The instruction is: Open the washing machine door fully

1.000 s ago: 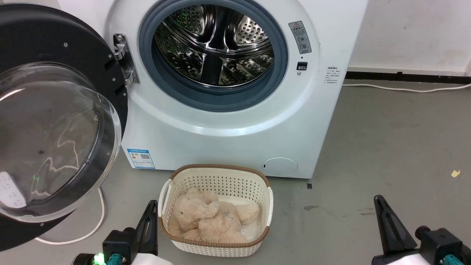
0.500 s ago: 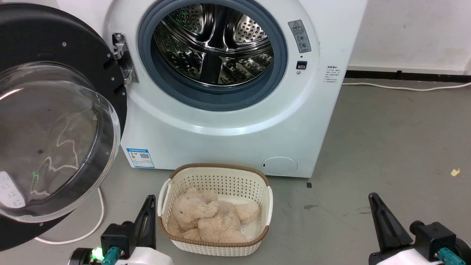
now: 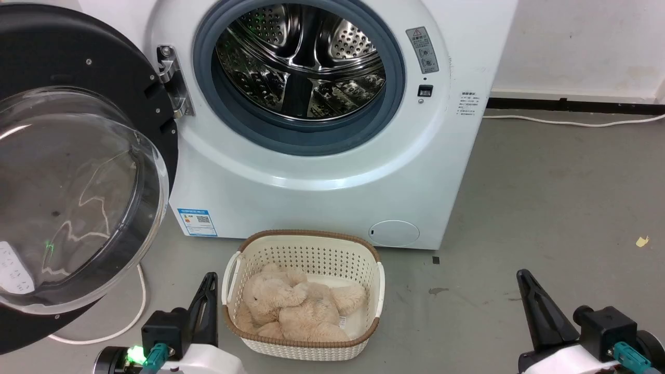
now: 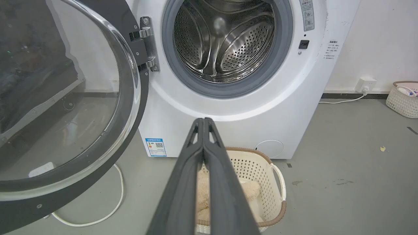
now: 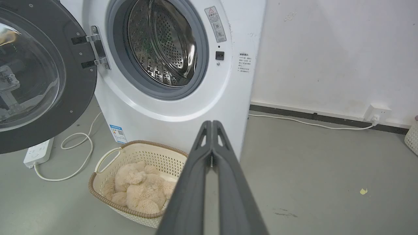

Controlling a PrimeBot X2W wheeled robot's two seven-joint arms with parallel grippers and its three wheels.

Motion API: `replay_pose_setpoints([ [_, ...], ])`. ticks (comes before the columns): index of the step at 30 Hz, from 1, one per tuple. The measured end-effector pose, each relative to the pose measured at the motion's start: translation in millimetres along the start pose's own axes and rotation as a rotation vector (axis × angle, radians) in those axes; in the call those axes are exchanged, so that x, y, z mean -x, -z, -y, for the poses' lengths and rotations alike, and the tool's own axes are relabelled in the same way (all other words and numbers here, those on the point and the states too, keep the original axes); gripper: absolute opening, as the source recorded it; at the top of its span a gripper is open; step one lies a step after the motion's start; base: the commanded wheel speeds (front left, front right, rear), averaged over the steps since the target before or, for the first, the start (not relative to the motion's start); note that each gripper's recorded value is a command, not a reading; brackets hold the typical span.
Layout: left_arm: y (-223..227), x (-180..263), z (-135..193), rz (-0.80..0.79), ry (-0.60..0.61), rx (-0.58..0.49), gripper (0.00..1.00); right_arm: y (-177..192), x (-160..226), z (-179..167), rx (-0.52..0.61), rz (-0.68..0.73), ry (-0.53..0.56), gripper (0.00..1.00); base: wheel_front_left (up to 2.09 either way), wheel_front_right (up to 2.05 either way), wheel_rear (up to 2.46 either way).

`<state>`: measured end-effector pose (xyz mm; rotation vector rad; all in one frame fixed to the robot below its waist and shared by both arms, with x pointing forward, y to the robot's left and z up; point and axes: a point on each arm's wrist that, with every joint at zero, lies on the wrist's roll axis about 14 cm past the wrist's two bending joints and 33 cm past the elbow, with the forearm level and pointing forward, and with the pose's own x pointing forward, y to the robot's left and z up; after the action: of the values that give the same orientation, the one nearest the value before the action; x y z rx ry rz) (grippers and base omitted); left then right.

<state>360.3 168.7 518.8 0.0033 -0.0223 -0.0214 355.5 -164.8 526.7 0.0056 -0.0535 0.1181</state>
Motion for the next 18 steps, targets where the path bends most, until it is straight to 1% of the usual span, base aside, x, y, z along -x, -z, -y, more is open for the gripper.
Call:
replay_pose_setpoints([
  [18, -3.1, -4.7, -3.3, -0.009, -0.005, -0.020, 0.00, 2.5, -5.1, -0.8, 0.019, -0.033, -0.005, 0.00, 0.00, 0.00, 0.00],
])
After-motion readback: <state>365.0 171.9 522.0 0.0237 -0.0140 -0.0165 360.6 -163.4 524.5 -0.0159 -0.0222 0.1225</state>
